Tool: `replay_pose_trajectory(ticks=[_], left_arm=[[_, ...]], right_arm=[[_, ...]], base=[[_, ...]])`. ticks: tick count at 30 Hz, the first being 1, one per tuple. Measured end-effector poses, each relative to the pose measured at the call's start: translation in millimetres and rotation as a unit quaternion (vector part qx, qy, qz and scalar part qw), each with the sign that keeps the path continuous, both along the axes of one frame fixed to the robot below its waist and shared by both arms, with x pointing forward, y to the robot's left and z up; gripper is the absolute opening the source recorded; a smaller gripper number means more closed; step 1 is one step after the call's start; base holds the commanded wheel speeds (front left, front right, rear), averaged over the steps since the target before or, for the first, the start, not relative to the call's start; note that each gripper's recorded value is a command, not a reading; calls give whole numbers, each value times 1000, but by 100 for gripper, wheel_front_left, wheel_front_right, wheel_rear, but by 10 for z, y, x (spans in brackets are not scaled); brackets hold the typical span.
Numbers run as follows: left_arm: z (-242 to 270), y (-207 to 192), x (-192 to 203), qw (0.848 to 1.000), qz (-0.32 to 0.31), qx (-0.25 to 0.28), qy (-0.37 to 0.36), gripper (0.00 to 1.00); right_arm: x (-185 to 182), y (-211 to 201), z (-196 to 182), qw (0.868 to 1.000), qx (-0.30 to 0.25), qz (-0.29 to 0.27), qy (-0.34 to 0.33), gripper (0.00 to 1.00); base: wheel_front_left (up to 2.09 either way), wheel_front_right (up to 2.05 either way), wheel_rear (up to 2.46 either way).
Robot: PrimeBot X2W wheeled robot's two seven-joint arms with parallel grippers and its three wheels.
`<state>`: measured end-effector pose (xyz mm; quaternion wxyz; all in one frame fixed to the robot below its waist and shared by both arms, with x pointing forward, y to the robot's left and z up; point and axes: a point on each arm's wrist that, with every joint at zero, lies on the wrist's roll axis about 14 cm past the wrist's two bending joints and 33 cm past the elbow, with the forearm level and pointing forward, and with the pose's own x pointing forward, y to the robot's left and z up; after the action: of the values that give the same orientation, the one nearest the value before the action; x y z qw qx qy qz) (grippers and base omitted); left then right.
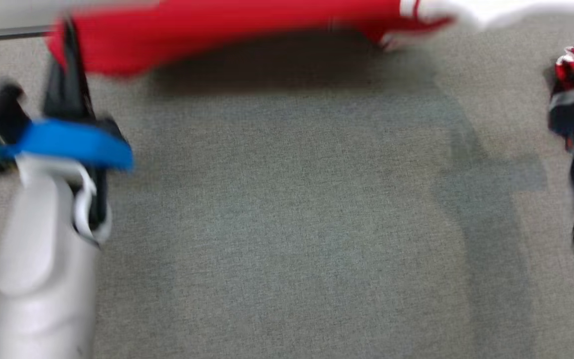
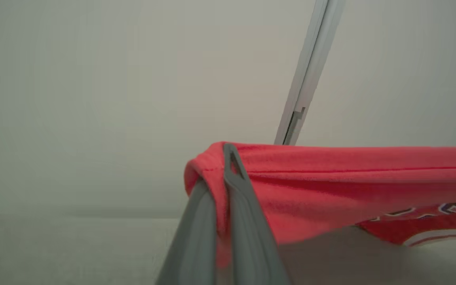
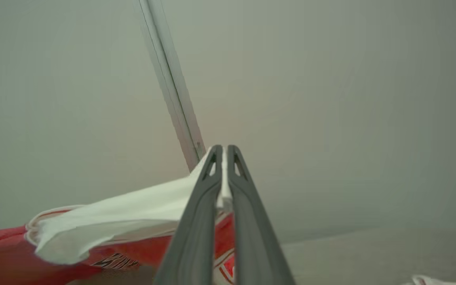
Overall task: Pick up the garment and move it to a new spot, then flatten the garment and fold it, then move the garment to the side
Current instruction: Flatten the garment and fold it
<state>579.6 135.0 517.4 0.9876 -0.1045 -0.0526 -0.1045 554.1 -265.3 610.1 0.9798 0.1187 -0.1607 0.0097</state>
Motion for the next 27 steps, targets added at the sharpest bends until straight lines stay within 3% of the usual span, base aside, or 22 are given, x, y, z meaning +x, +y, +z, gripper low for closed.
replay_pose_trajectory(ticks=[5,9,16,27], left_arm=[[-868,-3,-682,991,18,-42,123,0],[-1153,-56,-1154,984,18,-45,171,0],[-1275,-6,-1838,977,28,-51,206,0],[-1216,60,-2577,975,39,-70,208,0]], right_arm=[[-703,50,-1101,989,61,-1,133,0],[-1258,164,-1615,975,80,1,207,0],[-1947,265,-1914,960,112,-10,256,0],[-2464,359,-1959,956,128,-8,263,0]], base=[[0,0,0],[0,0,0],[0,0,0],[0,0,0]])
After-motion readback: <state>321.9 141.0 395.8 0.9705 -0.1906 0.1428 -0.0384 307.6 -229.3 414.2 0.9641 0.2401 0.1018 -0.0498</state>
